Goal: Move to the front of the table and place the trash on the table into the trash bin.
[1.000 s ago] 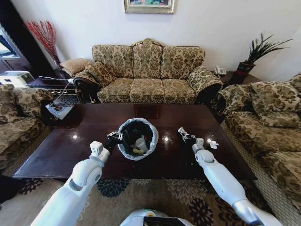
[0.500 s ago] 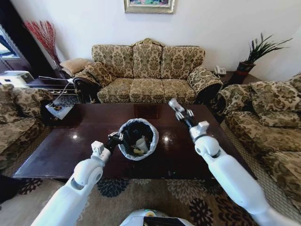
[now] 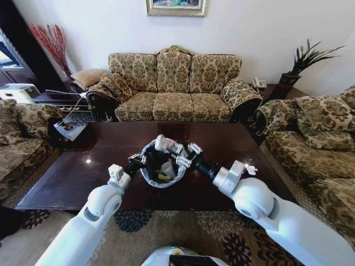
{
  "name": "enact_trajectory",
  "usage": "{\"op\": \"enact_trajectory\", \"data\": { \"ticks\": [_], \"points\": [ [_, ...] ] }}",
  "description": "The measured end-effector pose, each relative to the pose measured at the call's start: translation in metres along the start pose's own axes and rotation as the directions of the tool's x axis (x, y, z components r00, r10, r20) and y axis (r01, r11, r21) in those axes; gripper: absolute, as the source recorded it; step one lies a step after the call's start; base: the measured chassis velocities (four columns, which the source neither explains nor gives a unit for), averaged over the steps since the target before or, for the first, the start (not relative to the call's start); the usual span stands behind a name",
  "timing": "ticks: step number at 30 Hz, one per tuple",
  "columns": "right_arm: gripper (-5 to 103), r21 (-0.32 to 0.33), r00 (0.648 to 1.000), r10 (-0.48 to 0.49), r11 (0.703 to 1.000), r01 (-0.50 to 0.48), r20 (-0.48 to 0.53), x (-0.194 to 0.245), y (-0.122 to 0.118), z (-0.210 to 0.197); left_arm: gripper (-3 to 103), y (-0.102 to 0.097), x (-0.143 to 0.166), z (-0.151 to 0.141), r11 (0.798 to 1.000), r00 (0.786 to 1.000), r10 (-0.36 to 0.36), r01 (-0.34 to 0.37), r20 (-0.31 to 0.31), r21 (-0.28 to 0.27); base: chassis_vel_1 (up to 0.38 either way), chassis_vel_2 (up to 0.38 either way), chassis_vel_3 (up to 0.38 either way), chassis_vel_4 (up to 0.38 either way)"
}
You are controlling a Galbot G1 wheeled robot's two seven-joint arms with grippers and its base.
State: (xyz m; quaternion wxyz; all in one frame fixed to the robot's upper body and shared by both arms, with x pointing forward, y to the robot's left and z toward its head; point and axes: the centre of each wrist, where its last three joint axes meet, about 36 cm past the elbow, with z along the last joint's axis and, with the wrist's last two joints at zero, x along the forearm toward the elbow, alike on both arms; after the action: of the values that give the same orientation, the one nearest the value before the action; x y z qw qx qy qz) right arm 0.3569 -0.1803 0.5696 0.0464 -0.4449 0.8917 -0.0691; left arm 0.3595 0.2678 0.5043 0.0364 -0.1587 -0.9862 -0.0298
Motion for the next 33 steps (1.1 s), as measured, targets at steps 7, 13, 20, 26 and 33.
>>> {"op": "enact_trajectory", "data": {
  "ticks": [7, 13, 20, 26, 33],
  "points": [
    [74, -0.010, 1.000, 0.023, 1.000, -0.023, -0.015, -0.010, -0.005, 0.015, 2, -0.002, 0.005, -0.005, 1.000, 1.000, 0.005, -0.005, 0.006, -0.008, 0.000, 0.000, 0.000, 0.000],
    [95, -0.009, 0.994, 0.102, 0.995, -0.102, 0.029, -0.010, -0.013, 0.011, 2, -0.002, 0.005, -0.005, 1.000, 1.000, 0.001, -0.001, 0.005, -0.006, 0.000, 0.000, 0.000, 0.000],
    [100, 0.005, 0.910, 0.411, 0.911, -0.411, 0.050, -0.002, -0.054, 0.017, 2, -0.001, 0.005, -0.005, 1.000, 1.000, -0.007, 0.007, 0.007, -0.005, 0.000, 0.000, 0.000, 0.000],
    [100, 0.022, 0.767, 0.634, 0.772, -0.635, -0.099, 0.033, -0.103, 0.061, 2, -0.001, 0.007, -0.006, 1.000, 1.000, -0.014, 0.014, 0.012, -0.003, 0.000, 0.000, 0.000, 0.000],
    [100, 0.039, 0.681, 0.708, 0.698, -0.715, -0.187, 0.085, -0.140, 0.108, 2, 0.000, 0.008, -0.006, 1.000, 1.000, -0.019, 0.019, 0.011, -0.004, 0.000, 0.000, 0.000, 0.000]
  ]
}}
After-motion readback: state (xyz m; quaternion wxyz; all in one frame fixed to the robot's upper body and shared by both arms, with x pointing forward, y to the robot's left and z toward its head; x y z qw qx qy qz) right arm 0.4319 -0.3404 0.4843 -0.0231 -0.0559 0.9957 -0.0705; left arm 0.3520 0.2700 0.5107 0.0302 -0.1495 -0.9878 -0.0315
